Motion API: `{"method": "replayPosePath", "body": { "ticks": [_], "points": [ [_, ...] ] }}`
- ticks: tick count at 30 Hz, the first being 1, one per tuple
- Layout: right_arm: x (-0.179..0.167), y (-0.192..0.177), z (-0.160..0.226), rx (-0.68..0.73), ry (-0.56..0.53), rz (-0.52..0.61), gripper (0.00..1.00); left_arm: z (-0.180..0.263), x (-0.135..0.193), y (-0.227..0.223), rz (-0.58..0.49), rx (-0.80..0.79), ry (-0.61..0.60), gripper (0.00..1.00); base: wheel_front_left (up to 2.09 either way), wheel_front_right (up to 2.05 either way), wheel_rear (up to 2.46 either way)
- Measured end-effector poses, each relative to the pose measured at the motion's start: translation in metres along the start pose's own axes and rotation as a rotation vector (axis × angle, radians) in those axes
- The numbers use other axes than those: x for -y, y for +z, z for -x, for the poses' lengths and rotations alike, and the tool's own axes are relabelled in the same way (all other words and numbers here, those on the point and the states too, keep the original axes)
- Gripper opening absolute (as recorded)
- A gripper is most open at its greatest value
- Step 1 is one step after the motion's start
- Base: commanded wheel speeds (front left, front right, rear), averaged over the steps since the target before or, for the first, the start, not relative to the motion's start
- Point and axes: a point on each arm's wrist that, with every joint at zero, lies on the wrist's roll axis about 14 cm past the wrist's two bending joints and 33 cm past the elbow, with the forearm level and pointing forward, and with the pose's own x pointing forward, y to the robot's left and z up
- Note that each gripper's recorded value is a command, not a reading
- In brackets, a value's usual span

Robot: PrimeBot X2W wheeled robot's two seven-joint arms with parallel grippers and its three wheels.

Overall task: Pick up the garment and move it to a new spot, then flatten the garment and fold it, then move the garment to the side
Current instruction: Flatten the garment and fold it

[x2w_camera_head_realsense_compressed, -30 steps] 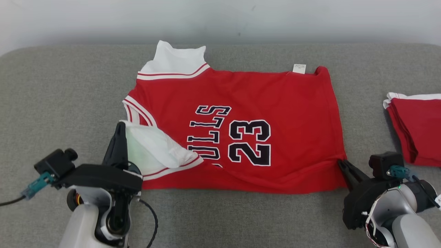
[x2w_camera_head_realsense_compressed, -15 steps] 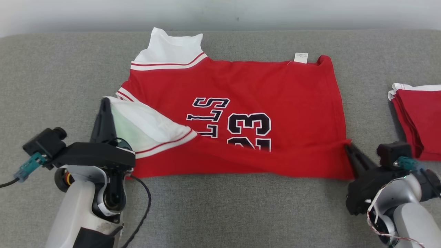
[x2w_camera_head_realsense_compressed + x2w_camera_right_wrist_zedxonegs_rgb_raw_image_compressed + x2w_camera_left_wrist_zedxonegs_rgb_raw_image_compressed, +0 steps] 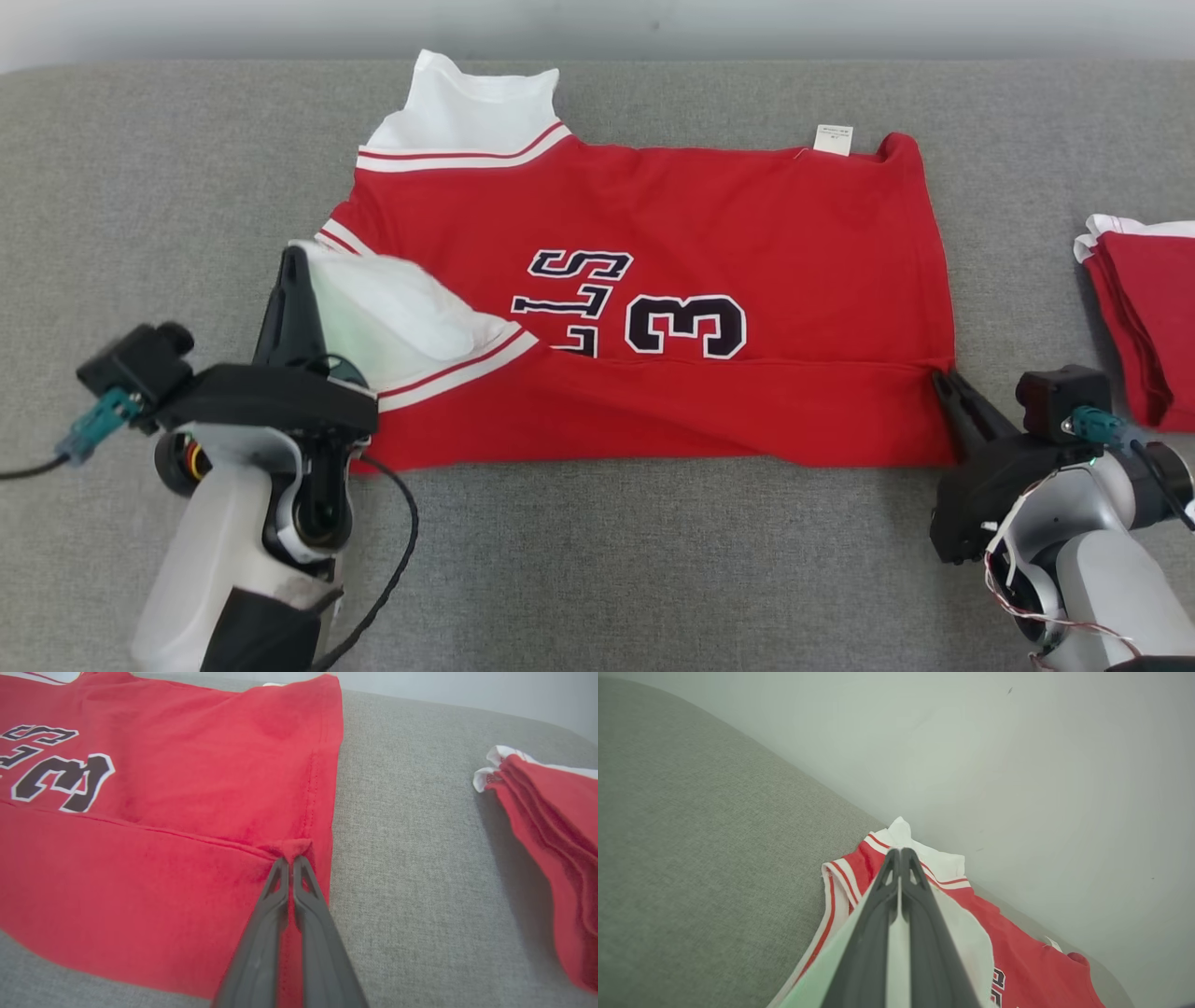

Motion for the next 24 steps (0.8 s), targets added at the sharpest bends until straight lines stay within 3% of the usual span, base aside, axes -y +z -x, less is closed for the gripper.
{"method": "replayPosePath", "body": {
  "ticks": [11,22,23,24],
  "points": [
    [0.01,-0.001,-0.008,-0.003,-0.034,0.01,0.0,-0.023,0.019,-0.016,-0.137,-0.075,-0.075,0.0,0.0,0.0,0.0],
    [0.013,-0.007,-0.012,-0.009,-0.054,-0.005,0.0,-0.034,0.015,-0.028,-0.222,-0.101,-0.071,0.0,0.0,0.0,0.0],
    [0.013,-0.006,-0.013,-0.009,-0.055,-0.007,0.0,-0.034,0.016,-0.028,-0.235,-0.103,-0.077,0.07,0.0,0.0,0.0],
    [0.013,-0.007,-0.013,-0.012,-0.055,-0.005,0.44,-0.035,0.017,-0.026,-0.25,-0.093,-0.083,0.6,0.0,0.0,0.0]
  ]
}}
